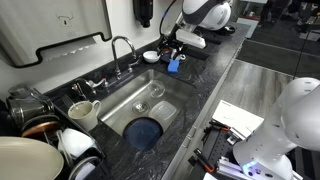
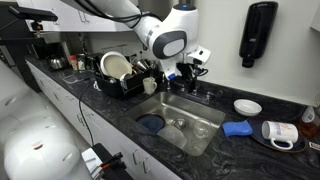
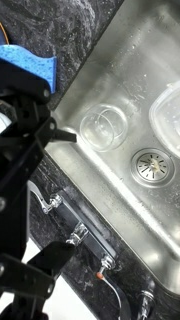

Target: Turn the faucet handle on the right clockwise

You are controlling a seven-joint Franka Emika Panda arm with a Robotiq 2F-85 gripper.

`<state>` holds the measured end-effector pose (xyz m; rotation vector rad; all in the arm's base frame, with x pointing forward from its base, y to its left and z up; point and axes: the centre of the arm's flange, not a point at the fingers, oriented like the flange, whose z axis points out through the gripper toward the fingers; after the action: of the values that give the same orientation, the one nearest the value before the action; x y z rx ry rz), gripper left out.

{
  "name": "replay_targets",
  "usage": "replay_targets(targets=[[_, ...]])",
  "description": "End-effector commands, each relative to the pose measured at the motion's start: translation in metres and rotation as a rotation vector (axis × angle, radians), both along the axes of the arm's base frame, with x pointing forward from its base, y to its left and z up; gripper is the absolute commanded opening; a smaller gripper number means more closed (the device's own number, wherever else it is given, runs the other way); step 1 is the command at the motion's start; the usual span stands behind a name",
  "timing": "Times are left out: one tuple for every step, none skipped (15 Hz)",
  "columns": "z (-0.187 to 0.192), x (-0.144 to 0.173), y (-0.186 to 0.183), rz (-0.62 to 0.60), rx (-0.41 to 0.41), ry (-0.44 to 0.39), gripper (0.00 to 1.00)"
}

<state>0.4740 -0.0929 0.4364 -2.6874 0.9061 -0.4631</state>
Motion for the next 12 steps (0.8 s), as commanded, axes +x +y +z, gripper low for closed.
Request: replay_targets(targets=[[-0.003, 0.018, -0.011, -0.131, 0.073, 0.05, 1.0], [-0.006, 0.027, -0.019, -0.188, 0.081, 0.063, 1.0], [-0.009, 0.034, -0.025, -0.245, 0.082, 0.067, 1.0], [-0.013, 0.043, -0.034, -0.302, 0.089, 0.076, 1.0], [-0.017, 0.049, -0.041, -0.359, 0.099, 0.084, 1.0], [-0.021, 0.057, -0.047, -0.417, 0.107, 0.086, 1.0], [-0.024, 0.065, -0.053, -0.475, 0.12, 0.087, 1.0], [-0.027, 0.074, -0.056, -0.534, 0.139, 0.088, 1.0], [-0.03, 0.084, -0.058, -0.588, 0.166, 0.086, 1.0], [-0.031, 0.094, -0.058, -0.637, 0.182, 0.08, 1.0], [-0.032, 0.105, -0.058, -0.685, 0.201, 0.08, 1.0], [-0.033, 0.115, -0.058, -0.731, 0.213, 0.08, 1.0]])
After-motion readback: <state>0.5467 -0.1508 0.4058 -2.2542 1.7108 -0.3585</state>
